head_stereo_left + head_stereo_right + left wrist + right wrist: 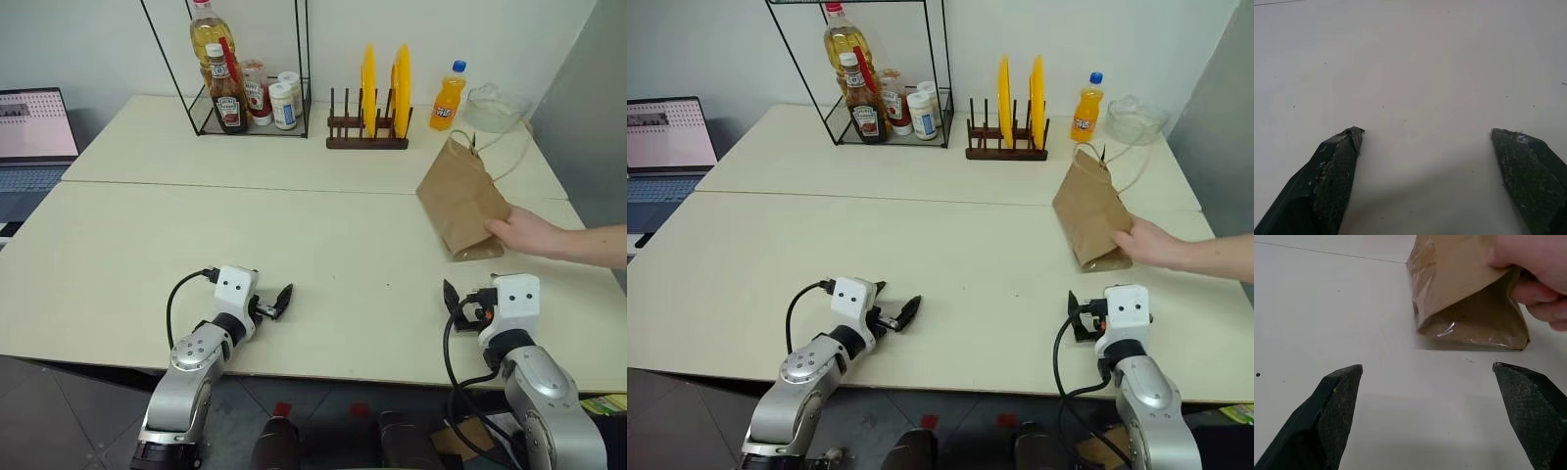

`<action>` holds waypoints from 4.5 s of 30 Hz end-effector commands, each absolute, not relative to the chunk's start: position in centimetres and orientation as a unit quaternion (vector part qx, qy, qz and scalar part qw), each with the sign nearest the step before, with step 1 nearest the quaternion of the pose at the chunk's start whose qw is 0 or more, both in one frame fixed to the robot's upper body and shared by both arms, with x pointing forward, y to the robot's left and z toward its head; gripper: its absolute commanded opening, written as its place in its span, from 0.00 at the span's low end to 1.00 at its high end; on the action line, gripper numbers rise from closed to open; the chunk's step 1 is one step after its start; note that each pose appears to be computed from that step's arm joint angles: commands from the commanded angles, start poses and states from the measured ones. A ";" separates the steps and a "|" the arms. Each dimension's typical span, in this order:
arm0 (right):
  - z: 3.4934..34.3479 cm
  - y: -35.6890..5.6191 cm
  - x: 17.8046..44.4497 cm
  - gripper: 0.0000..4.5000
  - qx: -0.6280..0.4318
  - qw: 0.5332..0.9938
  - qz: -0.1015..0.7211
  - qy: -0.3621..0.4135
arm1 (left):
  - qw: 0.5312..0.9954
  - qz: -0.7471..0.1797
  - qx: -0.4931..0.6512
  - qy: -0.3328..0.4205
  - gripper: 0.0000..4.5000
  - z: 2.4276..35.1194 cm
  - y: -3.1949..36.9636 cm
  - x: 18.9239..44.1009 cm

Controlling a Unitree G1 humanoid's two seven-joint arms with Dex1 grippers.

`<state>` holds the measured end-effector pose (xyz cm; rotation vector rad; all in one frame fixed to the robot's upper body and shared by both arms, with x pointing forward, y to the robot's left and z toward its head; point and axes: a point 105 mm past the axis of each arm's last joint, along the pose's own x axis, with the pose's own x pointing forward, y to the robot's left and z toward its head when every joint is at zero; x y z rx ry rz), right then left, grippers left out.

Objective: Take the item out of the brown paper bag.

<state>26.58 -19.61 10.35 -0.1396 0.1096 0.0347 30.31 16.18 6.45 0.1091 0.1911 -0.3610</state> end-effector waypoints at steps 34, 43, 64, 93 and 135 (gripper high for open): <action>22.5 -21.6 31.2 1.00 -0.149 0.984 0.083 0.052 | 0.888 -0.442 0.115 0.056 0.99 19.3 17.0 36.2; 24.8 -23.5 34.5 1.00 -0.137 0.983 0.077 0.098 | 0.787 -0.597 0.154 -0.013 0.99 27.6 11.7 35.7; 24.7 -23.3 40.7 1.00 -0.083 0.980 0.119 0.136 | 0.763 -0.632 0.127 -0.036 0.99 28.3 10.6 34.8; 26.1 -16.4 40.4 0.01 -0.201 0.924 0.325 -0.023 | 0.821 -0.558 0.121 -0.021 1.00 24.8 13.6 33.3; 24.7 -10.7 37.4 0.99 -0.231 0.865 0.439 -0.080 | 0.932 -0.341 0.120 -0.030 1.00 24.7 22.4 36.5</action>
